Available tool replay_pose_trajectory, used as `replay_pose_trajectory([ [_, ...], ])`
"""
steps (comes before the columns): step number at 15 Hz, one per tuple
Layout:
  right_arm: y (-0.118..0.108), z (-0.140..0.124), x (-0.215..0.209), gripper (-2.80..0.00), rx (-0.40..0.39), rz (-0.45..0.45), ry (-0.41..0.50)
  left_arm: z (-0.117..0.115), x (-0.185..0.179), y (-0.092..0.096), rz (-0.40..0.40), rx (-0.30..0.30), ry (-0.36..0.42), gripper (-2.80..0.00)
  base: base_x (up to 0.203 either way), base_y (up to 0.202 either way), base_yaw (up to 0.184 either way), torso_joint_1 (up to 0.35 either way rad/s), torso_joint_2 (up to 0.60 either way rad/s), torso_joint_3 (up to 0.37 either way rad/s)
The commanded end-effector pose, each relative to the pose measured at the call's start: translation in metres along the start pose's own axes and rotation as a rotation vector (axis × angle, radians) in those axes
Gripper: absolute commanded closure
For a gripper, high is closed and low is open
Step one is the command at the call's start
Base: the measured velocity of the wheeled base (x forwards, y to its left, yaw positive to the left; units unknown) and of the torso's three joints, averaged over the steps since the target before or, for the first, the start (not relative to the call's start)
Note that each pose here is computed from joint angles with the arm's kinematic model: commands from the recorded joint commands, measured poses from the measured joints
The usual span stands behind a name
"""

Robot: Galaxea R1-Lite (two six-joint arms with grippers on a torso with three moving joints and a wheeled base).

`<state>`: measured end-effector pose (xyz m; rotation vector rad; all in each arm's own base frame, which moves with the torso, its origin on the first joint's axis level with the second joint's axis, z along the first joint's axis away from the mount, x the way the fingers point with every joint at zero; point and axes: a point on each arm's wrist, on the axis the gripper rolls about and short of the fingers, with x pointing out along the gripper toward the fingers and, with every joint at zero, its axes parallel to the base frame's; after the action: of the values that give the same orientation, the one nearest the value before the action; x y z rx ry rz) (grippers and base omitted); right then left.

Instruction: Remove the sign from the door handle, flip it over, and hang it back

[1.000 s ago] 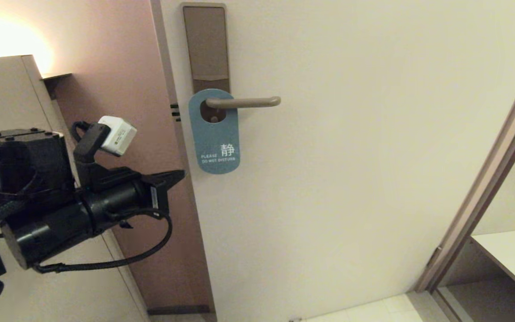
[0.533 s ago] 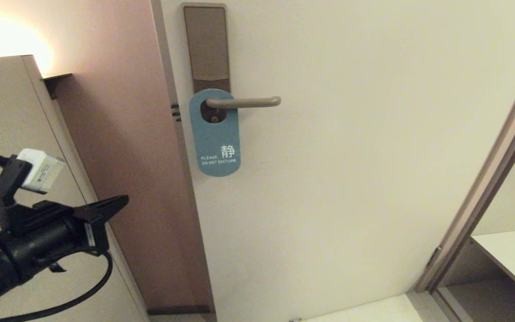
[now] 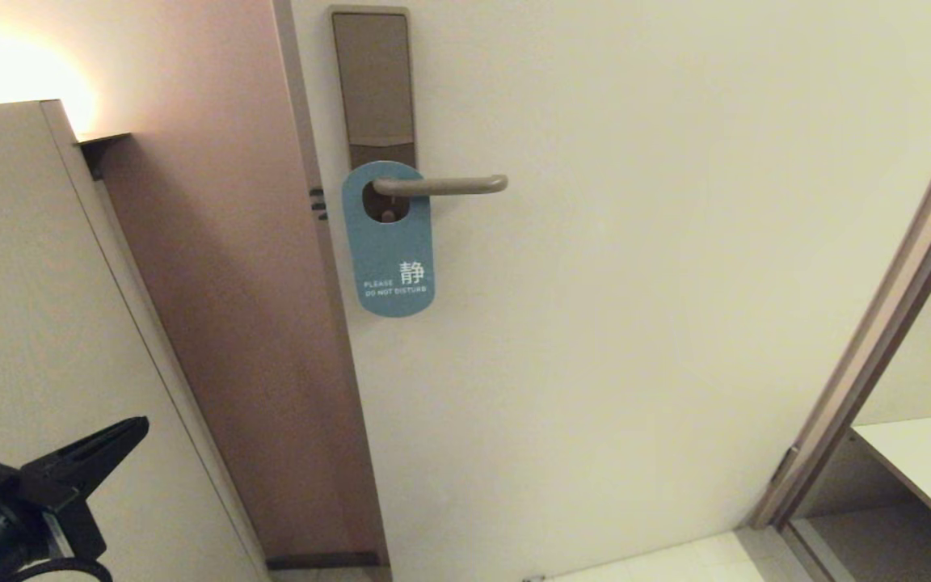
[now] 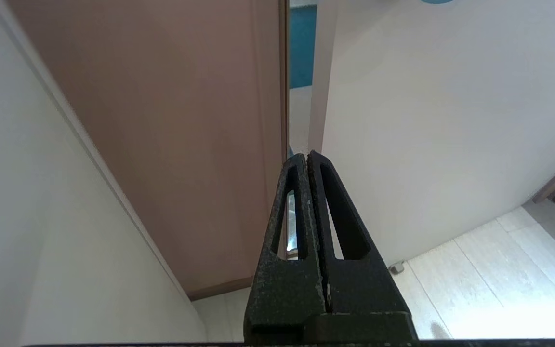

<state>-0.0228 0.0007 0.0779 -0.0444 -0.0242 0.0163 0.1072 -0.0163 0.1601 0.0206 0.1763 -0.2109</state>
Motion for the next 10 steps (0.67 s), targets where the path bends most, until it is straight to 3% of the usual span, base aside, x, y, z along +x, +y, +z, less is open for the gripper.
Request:
replay_pose_trajectory([
  [1,0.0,0.0,0.0,0.0,0.0,0.002,0.001,-0.005,-0.011,0.0,0.013,-0.003,-0.027,0.0,0.0,0.0,0.0,0.0,0.0,0.0],
  [10,0.0,0.0,0.0,0.0,0.0,0.0,0.001,-0.03,-0.05,0.0,0.083,-0.036,-0.092,0.0,0.0,0.0,0.0,0.0,0.0,0.0],
])
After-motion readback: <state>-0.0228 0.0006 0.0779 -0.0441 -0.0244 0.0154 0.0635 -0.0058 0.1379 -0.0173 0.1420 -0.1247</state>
